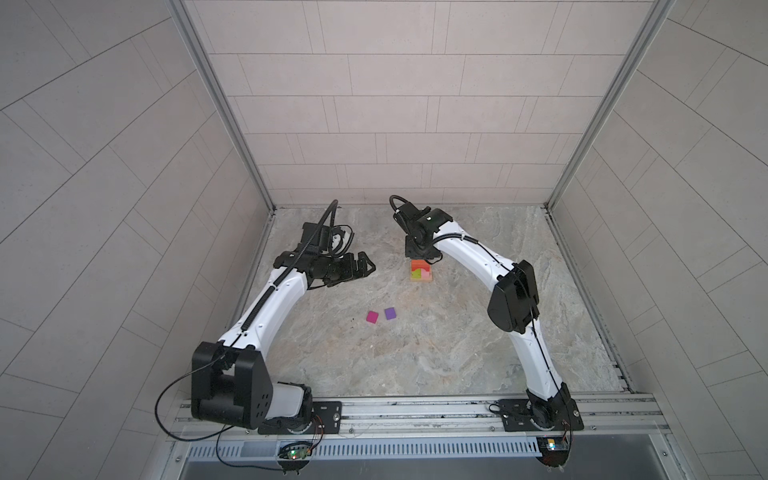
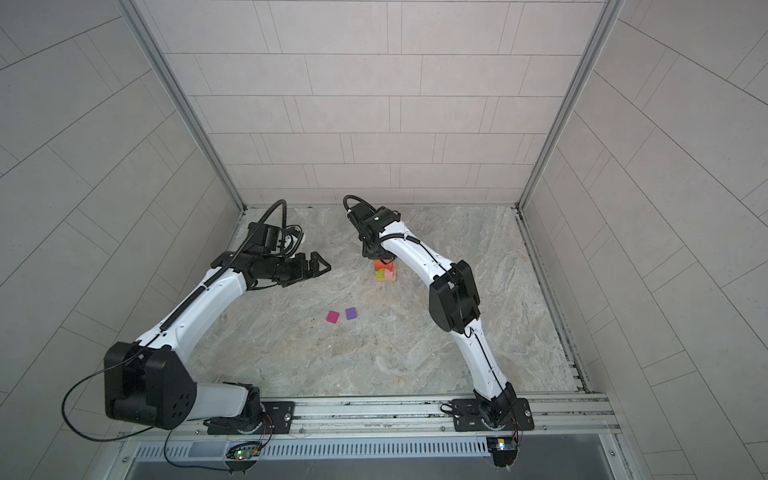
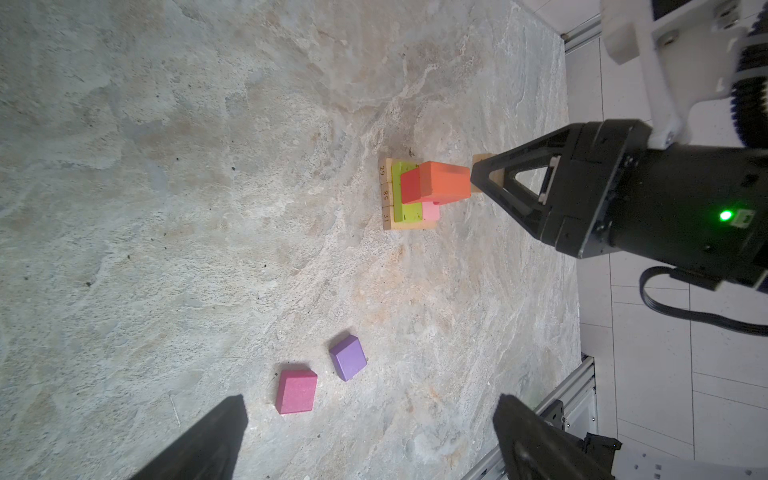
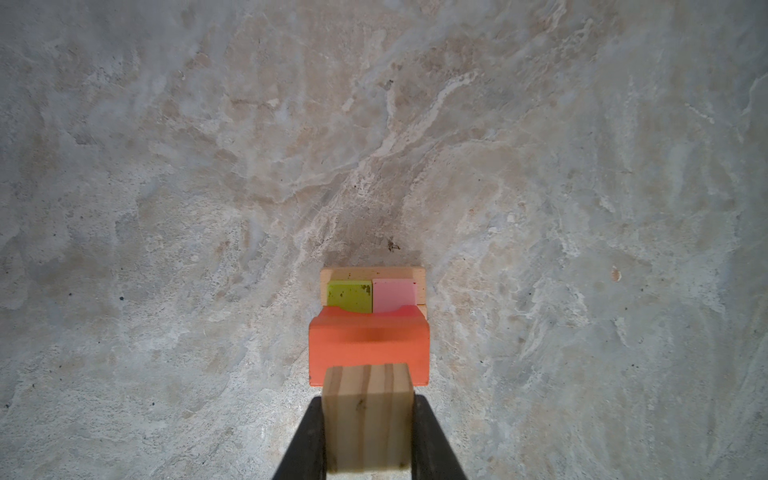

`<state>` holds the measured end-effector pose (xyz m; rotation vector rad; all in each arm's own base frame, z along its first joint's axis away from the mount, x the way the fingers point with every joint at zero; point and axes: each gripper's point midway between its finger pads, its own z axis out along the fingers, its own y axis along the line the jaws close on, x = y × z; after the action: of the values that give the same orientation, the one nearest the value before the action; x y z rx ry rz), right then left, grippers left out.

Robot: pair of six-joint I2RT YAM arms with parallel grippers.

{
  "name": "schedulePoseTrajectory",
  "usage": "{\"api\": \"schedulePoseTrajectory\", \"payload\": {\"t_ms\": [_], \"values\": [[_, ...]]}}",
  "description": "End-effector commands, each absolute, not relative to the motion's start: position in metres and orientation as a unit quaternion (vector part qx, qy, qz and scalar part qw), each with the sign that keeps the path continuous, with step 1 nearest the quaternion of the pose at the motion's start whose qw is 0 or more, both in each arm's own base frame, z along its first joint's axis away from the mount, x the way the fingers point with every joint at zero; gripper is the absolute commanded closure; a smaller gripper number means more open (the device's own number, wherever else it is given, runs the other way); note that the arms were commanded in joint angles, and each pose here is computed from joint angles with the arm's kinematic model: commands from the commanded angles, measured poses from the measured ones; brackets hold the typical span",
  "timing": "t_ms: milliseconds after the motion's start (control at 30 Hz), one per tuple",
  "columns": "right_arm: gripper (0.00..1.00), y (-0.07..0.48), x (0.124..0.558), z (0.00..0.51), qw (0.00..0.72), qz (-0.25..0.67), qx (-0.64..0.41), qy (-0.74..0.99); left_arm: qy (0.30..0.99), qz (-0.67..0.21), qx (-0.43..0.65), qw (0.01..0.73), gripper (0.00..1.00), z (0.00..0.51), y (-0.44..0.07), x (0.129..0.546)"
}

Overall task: Build the wood block tower
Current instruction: 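Lower the wood cube onto the top of the orange-red block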

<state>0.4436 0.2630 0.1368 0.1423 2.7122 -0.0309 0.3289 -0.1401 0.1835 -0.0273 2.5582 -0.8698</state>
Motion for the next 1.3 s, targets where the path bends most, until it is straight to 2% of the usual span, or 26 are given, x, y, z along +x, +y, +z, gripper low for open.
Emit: {"api": "schedulePoseTrajectory", "payload": {"t_ms": [0, 1267], "values": [[0.79, 0.258, 0.445, 0.128, 0.203, -0.029, 0.058, 0.977, 0.923, -0.318, -0.01, 0.218, 0.0, 0.185, -0.139, 0.325], [0.79, 0.257, 0.452, 0.113, 0.197, -0.03, 0.061, 0.978, 0.922, -0.318, -0.01, 0.22, 0.0, 0.186, -0.139, 0.325]]}}
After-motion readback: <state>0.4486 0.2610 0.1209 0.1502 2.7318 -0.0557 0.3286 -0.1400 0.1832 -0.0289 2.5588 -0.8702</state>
